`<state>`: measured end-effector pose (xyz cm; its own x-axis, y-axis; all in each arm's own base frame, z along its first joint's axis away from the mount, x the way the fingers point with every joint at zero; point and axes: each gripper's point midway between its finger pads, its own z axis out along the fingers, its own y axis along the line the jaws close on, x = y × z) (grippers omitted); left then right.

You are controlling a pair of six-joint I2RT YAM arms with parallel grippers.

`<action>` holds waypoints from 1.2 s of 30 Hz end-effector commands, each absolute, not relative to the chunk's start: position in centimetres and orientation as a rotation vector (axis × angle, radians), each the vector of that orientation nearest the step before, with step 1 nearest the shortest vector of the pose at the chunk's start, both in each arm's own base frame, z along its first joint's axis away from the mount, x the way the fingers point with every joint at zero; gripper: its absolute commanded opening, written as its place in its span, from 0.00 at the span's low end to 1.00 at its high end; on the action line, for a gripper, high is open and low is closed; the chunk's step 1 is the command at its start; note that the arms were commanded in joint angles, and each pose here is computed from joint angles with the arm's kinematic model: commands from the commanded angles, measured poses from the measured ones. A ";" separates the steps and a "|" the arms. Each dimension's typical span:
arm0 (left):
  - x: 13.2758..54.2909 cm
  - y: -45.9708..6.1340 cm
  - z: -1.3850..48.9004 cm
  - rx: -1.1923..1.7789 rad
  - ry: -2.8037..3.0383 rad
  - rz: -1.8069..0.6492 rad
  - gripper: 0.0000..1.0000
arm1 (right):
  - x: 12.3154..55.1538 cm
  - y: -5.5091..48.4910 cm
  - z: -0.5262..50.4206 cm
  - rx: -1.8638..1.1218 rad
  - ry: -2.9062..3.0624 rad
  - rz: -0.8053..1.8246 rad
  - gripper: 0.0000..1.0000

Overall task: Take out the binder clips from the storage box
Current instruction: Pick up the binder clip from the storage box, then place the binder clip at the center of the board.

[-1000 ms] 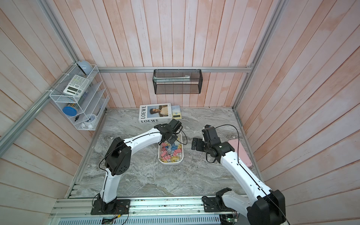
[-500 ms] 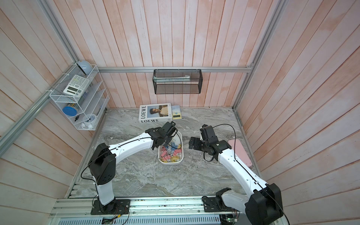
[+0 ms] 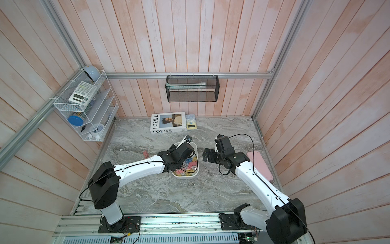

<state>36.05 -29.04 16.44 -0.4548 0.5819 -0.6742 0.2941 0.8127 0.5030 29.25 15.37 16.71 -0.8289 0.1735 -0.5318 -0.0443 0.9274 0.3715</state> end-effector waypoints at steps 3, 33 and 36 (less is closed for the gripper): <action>36.5 -28.4 19.2 0.493 1.983 0.391 0.00 | 29.8 16.2 18.1 0.069 2.476 0.527 0.98; 31.7 -3.2 10.3 -0.215 2.488 0.710 0.00 | 31.2 28.4 16.5 -0.339 2.572 0.585 0.93; 31.7 -3.0 9.3 -0.213 2.537 0.725 0.00 | 31.1 29.5 15.8 -0.365 2.594 0.587 0.92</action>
